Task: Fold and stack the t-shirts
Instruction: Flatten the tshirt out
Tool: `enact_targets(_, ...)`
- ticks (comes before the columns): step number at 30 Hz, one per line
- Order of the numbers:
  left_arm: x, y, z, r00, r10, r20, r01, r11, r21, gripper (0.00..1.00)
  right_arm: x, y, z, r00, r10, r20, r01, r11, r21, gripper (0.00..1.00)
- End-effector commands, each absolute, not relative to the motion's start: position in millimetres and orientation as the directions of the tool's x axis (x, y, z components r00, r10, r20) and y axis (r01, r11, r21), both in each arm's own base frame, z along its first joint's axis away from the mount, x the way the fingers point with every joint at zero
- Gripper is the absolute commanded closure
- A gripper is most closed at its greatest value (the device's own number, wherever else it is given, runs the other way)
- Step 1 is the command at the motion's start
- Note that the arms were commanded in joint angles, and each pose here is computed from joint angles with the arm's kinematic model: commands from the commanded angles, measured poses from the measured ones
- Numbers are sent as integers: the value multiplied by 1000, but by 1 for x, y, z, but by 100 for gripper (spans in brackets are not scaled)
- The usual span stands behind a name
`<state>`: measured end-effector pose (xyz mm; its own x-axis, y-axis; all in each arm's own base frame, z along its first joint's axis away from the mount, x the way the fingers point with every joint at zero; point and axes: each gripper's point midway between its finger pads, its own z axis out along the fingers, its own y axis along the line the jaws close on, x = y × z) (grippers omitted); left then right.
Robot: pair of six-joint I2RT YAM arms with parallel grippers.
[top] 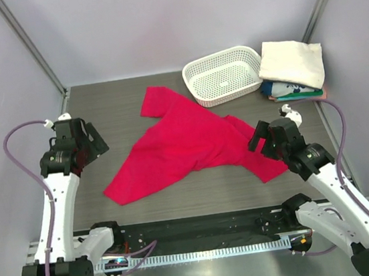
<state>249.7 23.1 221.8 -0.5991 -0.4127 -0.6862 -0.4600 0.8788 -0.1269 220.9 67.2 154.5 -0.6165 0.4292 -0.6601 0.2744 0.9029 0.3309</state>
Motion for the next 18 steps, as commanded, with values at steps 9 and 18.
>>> enact_targets(9, 298, -7, 186, -597, -528, -604, -444, 844, -299, 12, 312, 155, 181, -682, 235, -692, 0, 947, 321, 4)
enact_targets(18, 312, -13, 178, -651, -503, -568, -416, 863, -288, 18, 410, 294, 206, -651, -25, -758, -320, 915, 245, 3)
